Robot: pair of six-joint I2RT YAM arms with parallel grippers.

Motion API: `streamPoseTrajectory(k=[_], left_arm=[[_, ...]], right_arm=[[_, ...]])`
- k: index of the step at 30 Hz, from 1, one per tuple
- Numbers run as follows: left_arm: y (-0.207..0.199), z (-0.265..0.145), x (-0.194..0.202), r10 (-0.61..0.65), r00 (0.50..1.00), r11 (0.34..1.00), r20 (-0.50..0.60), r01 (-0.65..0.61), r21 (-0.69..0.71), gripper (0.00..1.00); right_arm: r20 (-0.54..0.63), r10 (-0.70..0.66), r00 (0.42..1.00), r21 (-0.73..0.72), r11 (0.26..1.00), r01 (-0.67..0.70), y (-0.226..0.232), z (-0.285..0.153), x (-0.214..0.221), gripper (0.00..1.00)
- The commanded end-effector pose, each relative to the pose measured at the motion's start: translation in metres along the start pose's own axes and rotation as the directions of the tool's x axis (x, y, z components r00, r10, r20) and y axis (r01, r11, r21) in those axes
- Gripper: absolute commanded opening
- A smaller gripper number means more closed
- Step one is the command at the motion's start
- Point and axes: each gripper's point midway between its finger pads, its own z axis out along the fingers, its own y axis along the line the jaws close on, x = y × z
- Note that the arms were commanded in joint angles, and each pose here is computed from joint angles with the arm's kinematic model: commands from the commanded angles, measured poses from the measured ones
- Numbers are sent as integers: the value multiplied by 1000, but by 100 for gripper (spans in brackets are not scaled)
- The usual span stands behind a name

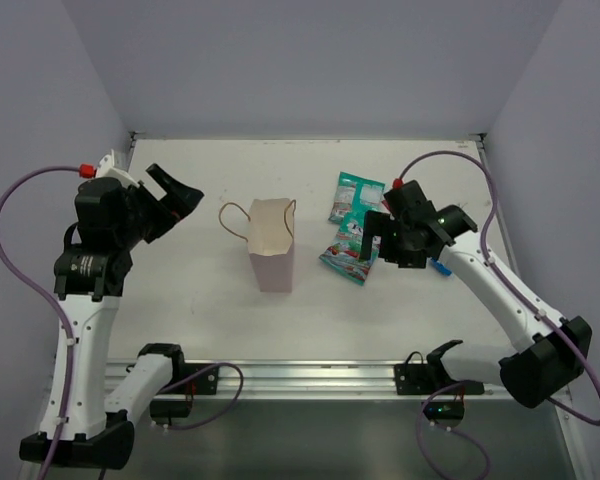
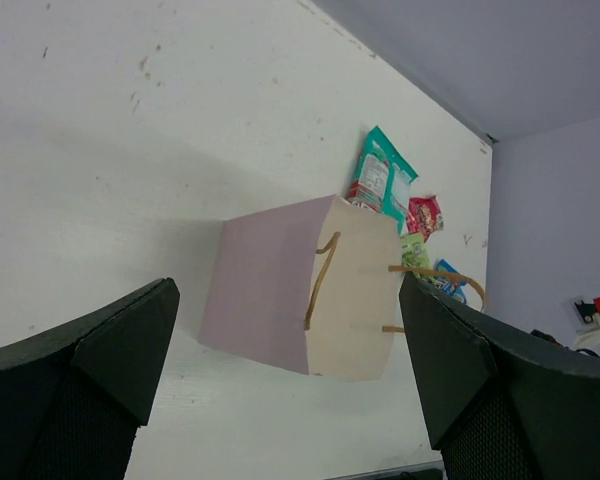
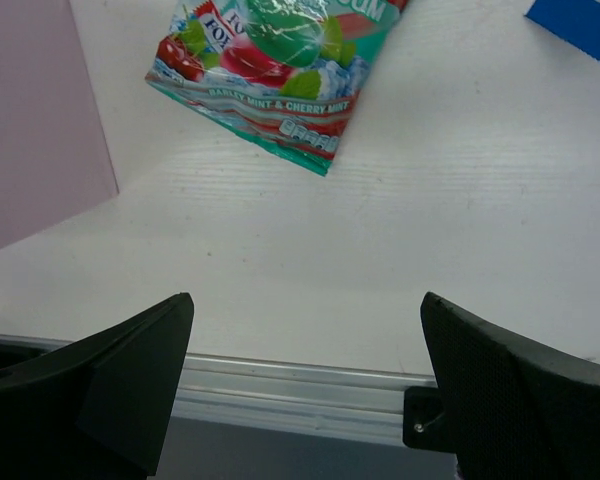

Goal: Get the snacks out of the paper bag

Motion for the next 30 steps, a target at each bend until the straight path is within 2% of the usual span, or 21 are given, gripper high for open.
streamPoseTrajectory(k=[1,7,11,16,21,27,30], left_arm=[[17,-5,1,-31,998,998,47,34,-61,100],[37,-12,14,-75,993,991,85,84,-103,100],[54,-11,37,-162,983,980,90,171,-99,100],[72,-6,70,-261,960,964,101,265,-28,100],[83,0,81,-329,933,944,146,326,43,100],[104,12,103,-363,922,932,137,363,25,100],[109,11,105,-367,917,930,154,367,31,100]], right_arm=[[70,65,995,-35,997,-63,-5,-18,1,99],[122,91,988,-68,994,-83,-18,-25,16,99],[143,107,984,-88,992,-95,-27,-24,30,99],[270,132,954,-210,975,-75,-26,-35,30,99],[367,215,905,-322,942,-93,-20,-57,23,99],[351,368,861,-415,885,-210,-23,-39,35,99],[314,469,826,-409,852,-328,-34,-18,46,99]])
